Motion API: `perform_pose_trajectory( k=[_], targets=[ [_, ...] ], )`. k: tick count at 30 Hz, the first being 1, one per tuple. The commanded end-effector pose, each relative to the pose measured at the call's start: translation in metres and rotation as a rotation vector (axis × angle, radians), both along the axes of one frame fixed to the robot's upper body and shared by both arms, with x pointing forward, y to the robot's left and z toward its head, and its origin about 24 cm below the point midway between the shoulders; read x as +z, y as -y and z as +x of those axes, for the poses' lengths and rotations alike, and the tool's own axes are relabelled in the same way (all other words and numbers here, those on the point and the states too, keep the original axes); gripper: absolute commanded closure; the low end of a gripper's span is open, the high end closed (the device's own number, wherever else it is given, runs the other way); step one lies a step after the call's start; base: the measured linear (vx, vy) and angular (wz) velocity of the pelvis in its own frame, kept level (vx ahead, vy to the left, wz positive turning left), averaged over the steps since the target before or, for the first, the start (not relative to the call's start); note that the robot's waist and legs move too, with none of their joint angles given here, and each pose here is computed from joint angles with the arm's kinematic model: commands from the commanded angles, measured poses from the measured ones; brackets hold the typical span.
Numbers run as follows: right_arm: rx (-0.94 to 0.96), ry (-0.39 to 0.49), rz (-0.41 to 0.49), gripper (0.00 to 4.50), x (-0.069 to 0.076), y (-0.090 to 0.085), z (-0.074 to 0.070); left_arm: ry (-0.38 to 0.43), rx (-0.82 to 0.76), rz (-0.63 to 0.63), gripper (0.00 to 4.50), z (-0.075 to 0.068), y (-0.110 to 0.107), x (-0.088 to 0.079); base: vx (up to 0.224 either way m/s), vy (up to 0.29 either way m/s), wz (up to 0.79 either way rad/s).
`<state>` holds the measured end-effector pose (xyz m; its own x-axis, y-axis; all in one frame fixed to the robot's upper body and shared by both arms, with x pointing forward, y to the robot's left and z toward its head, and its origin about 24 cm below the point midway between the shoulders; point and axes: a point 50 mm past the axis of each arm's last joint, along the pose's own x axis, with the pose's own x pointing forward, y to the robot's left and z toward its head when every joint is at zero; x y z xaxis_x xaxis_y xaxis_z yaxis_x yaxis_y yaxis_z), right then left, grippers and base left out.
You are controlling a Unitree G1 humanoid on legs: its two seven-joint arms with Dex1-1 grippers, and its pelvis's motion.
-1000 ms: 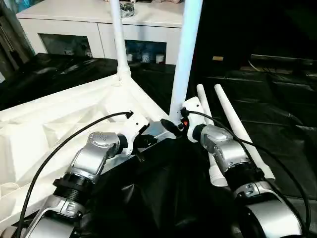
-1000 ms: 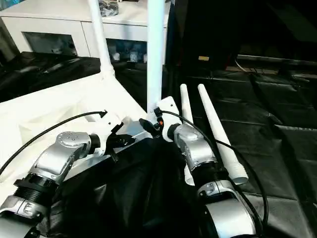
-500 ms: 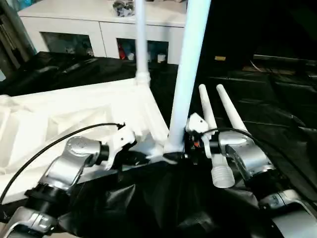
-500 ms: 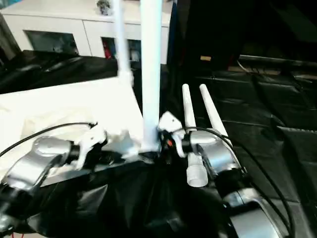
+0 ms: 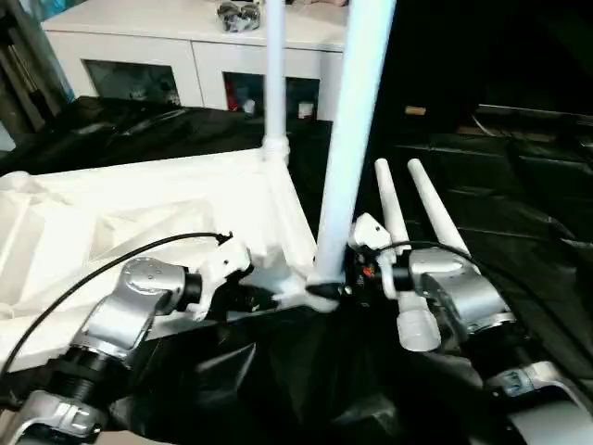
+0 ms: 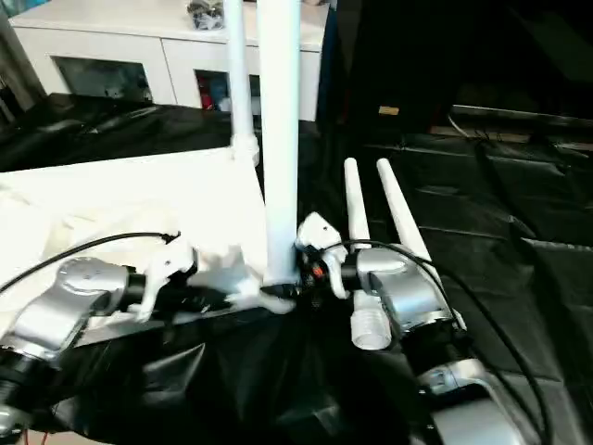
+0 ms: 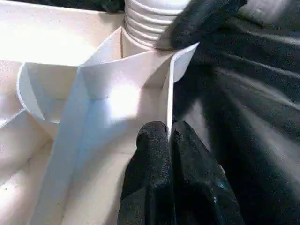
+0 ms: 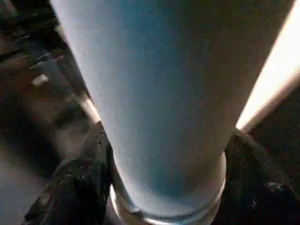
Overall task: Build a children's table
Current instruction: Rotate leg to tighten
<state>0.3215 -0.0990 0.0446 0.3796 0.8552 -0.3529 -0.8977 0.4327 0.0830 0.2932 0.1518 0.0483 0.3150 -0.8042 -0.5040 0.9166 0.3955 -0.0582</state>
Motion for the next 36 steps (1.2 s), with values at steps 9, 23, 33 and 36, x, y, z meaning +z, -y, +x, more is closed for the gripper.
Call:
perform_pose_trajectory(
  k=[9, 23, 33, 36],
  targets=[
    [-0.365, -0.06, -0.053, 1.78, -0.028, -0.047, 0.011, 0.121, 0.235, -0.105, 4.5, 0.033, 0.06, 0.015, 0.0, 0.0, 0.0],
    [0.055, 0.023, 0.039, 0.52, -0.003, -0.025, 0.0, 0.09, -0.058, -0.093, 4.5, 0.01, 0.042, 0.016, 0.0, 0.0, 0.0],
    [0.288, -0.017, -0.026, 0.88, 0.002, 0.003, -0.013, 0.013, -0.21, -0.085, 4.5, -0.007, 0.022, 0.016, 0.0, 0.0, 0.0],
    [0.309, -0.035, -0.014, 1.21, 0.003, 0.003, -0.015, 0.001, -0.225, -0.08, 4.5, -0.009, 0.02, 0.016, 0.0, 0.0, 0.0]
  ],
)
